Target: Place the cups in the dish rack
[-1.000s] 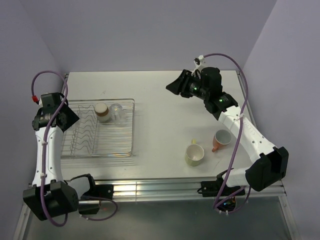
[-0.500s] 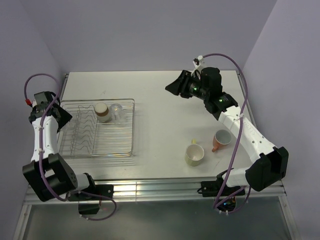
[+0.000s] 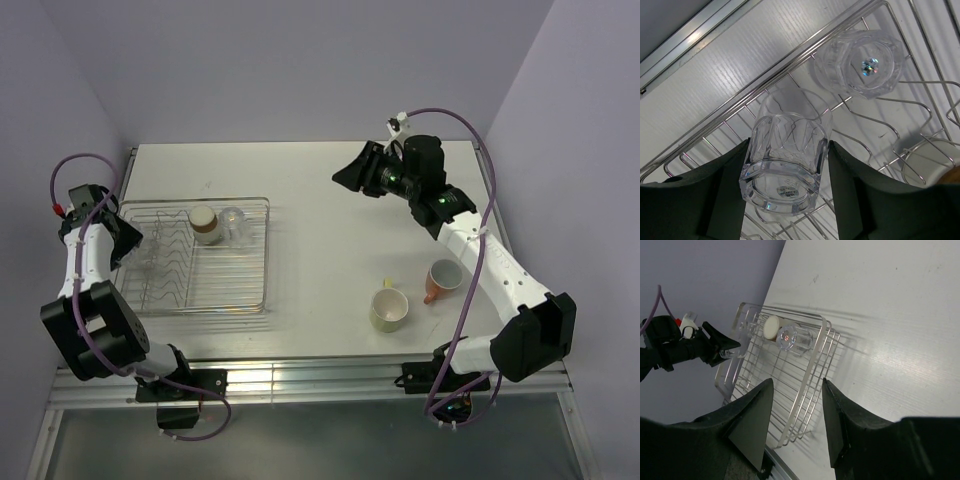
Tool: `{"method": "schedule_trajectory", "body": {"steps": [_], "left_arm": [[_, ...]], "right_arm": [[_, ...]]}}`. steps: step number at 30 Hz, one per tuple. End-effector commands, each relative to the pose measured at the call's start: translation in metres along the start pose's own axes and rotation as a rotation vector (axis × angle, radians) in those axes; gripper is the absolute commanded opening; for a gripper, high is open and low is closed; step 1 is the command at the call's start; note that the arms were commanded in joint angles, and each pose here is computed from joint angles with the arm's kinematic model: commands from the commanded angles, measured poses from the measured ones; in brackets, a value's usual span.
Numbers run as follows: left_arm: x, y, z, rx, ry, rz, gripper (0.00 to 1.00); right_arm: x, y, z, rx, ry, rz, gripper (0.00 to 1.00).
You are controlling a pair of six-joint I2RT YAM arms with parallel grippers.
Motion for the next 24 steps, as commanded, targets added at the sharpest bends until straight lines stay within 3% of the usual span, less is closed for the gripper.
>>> {"method": "schedule_trajectory", "body": {"steps": [1,15,24], "left_arm": [[-0.001,0.014,0.003,-0.048,0.004,-0.012,0.0],[0.0,0.009,0.02,-0.018,0.038,-0.015,0.0],[0.004,0.005,0.027,-0.004,0.067,-0.007,0.18]], "right_arm": [[0.003,0.007,-0.003,-0.027,0.035,-0.029,0.52],[0.003,0.01,-0.008,-0.035,0.043,-0.028,0.51],[0.002,0.01,-0.008,-0.036,0.042,-0.026,0.51]]}}
Point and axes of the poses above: each gripper's point midway between its finger pads, its own z axis out along the fingers, its own x axis along the line the jaws close on, y = z × x, the point moved 7 cm from there along -z, back along the fingers, and after that the axes turned 6 degrees about z, right-handed, at the moved point
